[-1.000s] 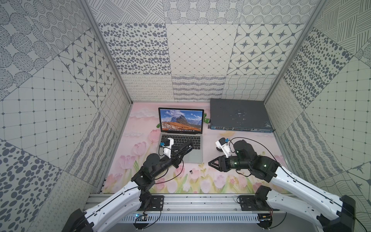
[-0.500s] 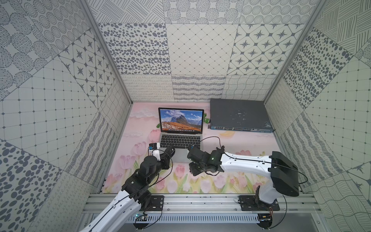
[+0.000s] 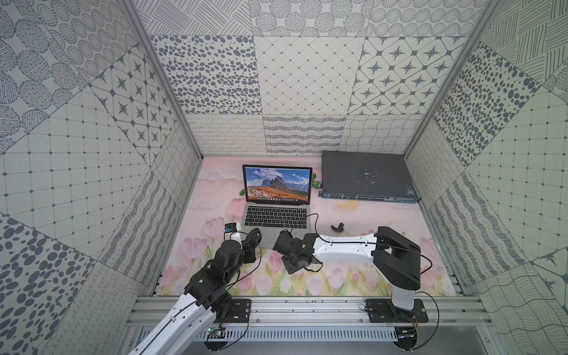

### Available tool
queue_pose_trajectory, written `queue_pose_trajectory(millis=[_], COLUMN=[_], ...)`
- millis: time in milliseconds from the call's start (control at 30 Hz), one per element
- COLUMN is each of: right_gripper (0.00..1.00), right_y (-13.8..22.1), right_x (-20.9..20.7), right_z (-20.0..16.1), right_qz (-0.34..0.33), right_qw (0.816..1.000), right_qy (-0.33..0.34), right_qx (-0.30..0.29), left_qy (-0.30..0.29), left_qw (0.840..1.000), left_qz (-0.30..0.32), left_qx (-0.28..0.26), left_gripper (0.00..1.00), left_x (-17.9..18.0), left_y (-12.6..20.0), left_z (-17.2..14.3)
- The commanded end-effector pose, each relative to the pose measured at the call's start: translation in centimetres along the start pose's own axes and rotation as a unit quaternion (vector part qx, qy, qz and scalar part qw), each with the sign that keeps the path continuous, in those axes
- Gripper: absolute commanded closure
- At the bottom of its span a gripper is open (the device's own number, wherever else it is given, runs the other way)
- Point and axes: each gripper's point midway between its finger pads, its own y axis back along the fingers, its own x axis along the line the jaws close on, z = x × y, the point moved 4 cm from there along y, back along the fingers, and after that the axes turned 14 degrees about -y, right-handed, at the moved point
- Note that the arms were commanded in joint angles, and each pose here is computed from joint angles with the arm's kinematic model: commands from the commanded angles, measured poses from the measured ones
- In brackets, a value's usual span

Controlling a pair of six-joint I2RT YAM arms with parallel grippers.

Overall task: Remove the wireless mouse receiver from the laptop
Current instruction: Pick up the USB plug at the center of the board.

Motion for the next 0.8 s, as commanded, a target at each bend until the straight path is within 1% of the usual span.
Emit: queue_pose_trajectory(millis=[0, 133, 267, 367, 567, 667, 767], right_gripper=[0.6, 0.68, 0.73, 0.75, 0.86, 0.9, 0.94], right_y=[-0.7, -1.3, -1.2, -1.3, -1.6, -1.2, 0.1], right_x=[0.4, 0.4, 0.3, 0.2, 0.1, 0.1, -0.2], right_z=[0.2, -0.1, -0.3, -0.4, -0.6, -0.1, 1.0], right_qz=[-0.013, -0.026, -0.044, -0.049, -0.053, -0.054, -0.052], right_qw=[1.0, 1.0, 0.999, 0.999, 0.998, 0.998, 0.998], right_qy=[0.006, 0.012, 0.02, 0.021, 0.021, 0.022, 0.026], right_qx=[-0.001, 0.007, 0.007, 0.009, 0.013, 0.001, -0.027], left_qy=[-0.003, -0.004, -0.006, -0.006, -0.007, -0.009, -0.009], left_qw=[1.0, 1.0, 1.0, 1.0, 1.0, 1.0, 1.0], left_qz=[0.004, 0.003, 0.0, -0.002, -0.006, -0.011, -0.027], left_qx=[-0.004, -0.005, -0.005, -0.005, -0.004, -0.003, -0.002], left_gripper=[0.82, 0.82, 0.82, 0.82, 0.82, 0.82, 0.82], left_x=[0.1, 0.1, 0.0, 0.0, -0.1, -0.3, -0.7], left_y=[0.2, 0.1, 0.1, 0.1, 0.1, 0.1, 0.1], left_z=[0.3, 0.4, 0.4, 0.4, 0.3, 0.3, 0.3])
